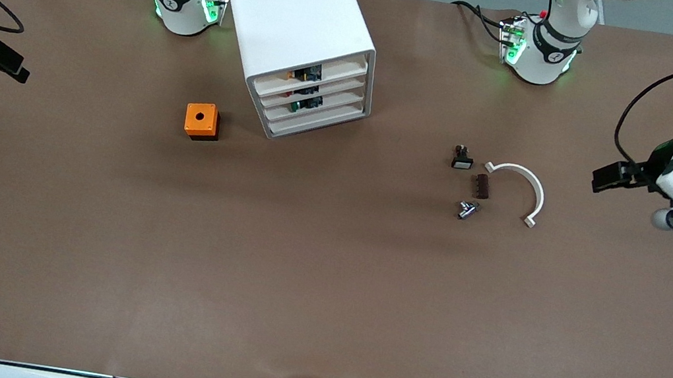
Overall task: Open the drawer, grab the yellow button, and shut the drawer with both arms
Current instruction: 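Reach the left gripper toward the white cabinet's drawer front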
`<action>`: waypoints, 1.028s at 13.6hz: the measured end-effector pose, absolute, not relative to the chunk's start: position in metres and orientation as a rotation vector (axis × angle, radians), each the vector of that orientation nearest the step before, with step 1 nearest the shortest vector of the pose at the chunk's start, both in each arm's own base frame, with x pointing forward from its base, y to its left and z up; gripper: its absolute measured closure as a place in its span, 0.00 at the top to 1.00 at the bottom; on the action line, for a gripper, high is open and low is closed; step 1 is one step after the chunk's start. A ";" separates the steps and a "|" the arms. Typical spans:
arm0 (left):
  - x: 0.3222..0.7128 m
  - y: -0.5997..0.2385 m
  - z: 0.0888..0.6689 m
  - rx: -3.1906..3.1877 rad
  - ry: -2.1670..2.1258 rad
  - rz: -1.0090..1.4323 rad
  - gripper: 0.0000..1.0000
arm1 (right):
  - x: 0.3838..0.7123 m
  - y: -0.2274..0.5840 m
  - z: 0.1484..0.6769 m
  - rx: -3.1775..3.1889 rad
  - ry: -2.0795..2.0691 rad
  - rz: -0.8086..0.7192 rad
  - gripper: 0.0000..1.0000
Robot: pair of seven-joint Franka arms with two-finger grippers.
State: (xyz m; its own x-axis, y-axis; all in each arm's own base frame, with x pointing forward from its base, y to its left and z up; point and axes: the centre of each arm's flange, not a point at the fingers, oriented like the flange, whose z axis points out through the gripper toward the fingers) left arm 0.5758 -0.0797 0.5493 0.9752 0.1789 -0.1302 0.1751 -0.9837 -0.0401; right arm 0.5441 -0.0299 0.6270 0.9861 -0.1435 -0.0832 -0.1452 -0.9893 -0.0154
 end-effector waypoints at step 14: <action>0.506 -0.344 0.452 -2.669 -1.345 0.850 1.00 | 0.543 -0.026 0.626 -3.110 0.213 0.150 1.00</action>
State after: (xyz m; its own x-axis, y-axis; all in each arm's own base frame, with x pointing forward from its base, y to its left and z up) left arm 0.5058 -0.3444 0.4516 0.4759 0.7526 -0.4552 0.7339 -0.6250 -0.2660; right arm 0.5429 -0.0259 0.6256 0.9860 -0.1352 -0.0974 -0.1372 -0.9905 -0.0135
